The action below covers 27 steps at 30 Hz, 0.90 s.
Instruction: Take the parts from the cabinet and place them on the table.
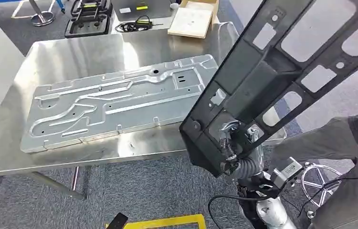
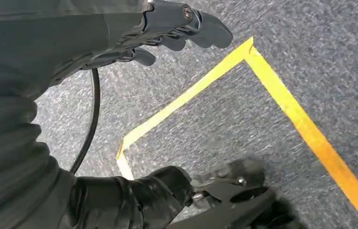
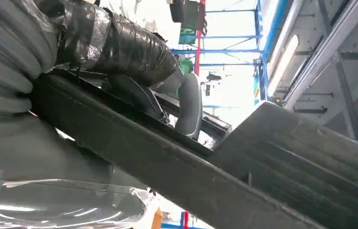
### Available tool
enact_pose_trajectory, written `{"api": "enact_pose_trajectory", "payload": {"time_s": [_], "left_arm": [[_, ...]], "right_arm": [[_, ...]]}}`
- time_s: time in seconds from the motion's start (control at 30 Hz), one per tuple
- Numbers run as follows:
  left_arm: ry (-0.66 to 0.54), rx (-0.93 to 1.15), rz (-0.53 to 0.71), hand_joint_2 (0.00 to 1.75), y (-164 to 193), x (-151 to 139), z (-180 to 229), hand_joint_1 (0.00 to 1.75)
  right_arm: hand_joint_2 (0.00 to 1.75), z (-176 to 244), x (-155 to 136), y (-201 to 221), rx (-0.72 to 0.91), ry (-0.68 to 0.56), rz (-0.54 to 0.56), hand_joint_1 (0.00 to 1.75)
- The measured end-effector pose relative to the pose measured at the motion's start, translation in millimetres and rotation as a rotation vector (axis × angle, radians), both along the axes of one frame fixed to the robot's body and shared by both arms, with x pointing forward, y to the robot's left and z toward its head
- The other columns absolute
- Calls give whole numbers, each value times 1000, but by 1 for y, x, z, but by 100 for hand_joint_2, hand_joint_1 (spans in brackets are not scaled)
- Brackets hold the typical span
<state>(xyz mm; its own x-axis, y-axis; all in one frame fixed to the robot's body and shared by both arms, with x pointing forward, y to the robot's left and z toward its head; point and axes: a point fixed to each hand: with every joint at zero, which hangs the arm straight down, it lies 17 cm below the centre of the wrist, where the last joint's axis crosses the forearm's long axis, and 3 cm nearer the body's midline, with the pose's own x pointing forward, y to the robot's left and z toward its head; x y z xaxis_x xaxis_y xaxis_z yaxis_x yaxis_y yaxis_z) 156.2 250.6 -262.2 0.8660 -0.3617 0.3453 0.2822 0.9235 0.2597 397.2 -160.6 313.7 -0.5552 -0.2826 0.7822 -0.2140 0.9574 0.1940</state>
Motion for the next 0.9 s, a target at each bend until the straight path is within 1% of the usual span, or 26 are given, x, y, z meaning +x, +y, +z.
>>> {"api": "enact_pose_trajectory", "payload": {"time_s": [0.17,0.23,0.3,0.37,0.47,0.53,0.7,0.77,0.83,0.9], "left_arm": [[-1,7,10,175,7,-1,-1,0],[1,8,15,175,9,-4,-1,0],[-5,11,28,175,10,-4,-1,0],[-8,15,42,175,13,-6,-1,0],[4,19,66,175,15,-17,-4,0],[12,21,75,175,14,-23,-5,0],[15,26,113,175,19,-23,-5,0],[16,29,127,175,21,-23,-5,0],[16,29,139,175,19,-23,-5,0],[19,24,146,175,17,-24,-5,0]], "right_arm": [[175,-3,-1,-4,6,-3,-10,175],[175,-2,-3,-7,-11,-18,-37,175],[175,-6,2,-22,-60,-11,-119,175],[175,-18,5,-39,-81,23,-177,175],[175,-40,4,-74,-105,80,-275,175],[175,-43,5,-98,-123,92,-328,175],[175,-35,6,-150,-239,144,-481,175],[175,-25,6,-172,-290,140,-553,175],[175,-14,4,-187,-373,130,-632,175],[175,-5,2,-200,-424,118,-683,175]]}}
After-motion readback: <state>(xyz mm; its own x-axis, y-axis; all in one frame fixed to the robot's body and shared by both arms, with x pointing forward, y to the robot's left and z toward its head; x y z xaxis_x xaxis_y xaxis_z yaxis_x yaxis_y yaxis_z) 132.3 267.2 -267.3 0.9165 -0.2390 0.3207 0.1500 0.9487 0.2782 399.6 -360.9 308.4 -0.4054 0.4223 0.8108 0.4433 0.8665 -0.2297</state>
